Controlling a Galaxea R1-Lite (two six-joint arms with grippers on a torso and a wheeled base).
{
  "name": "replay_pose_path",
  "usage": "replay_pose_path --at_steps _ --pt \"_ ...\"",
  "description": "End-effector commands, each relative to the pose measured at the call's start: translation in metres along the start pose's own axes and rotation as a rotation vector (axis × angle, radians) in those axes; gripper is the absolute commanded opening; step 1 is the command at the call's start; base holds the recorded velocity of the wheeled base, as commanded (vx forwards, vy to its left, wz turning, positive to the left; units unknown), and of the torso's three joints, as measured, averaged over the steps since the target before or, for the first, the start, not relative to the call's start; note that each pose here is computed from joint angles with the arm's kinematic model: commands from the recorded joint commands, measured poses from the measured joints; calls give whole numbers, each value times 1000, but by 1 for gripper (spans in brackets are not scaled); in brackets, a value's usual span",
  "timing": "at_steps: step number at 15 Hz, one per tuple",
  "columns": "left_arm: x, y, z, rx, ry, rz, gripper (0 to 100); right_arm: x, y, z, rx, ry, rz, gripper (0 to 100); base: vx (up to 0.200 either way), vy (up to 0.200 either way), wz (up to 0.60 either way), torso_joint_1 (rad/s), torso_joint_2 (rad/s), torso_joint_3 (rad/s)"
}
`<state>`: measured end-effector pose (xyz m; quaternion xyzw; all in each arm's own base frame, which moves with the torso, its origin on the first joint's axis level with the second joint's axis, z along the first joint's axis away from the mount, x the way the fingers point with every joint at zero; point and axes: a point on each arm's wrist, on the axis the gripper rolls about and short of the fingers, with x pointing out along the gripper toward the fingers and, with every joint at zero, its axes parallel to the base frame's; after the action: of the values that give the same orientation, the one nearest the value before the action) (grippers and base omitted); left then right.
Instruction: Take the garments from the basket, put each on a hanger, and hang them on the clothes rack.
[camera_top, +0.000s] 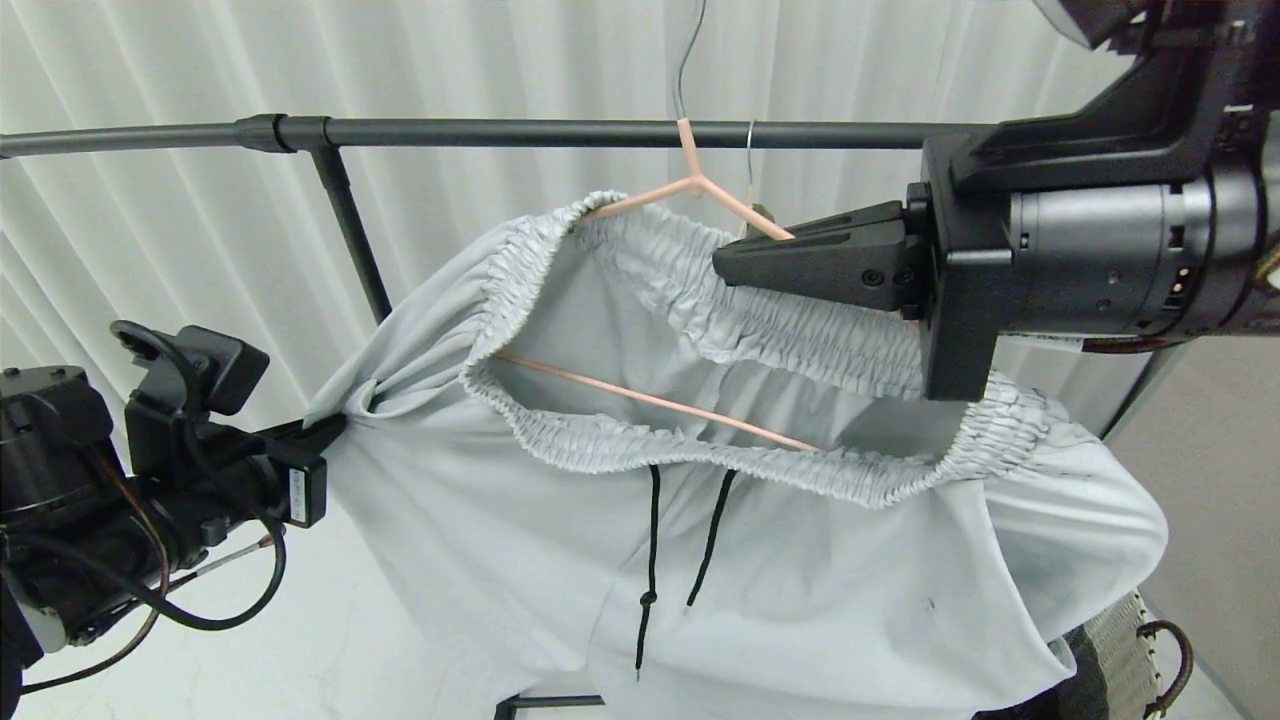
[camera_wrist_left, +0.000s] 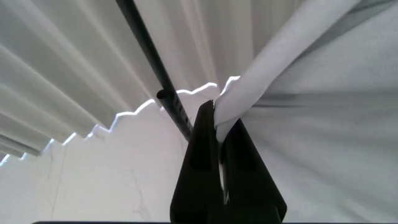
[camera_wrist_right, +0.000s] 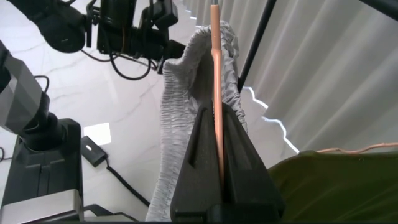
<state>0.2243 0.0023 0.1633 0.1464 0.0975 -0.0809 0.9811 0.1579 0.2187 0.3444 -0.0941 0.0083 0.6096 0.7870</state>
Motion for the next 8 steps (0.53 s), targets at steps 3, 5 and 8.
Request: replay_pose_path --at_steps 3,5,8 --pt "2 7 -5 -7 13 33 0 1 -1 -1 2 5 2 0 0 0 0 0 0 0" --pt "-4 5 -3 8 -20 9 0 4 -1 -2 1 3 2 0 0 0 0 0 0 0" --pt "-15 0 -6 32 -42 -43 100 9 -5 -3 1 2 -6 0 0 0 0 0 0 0"
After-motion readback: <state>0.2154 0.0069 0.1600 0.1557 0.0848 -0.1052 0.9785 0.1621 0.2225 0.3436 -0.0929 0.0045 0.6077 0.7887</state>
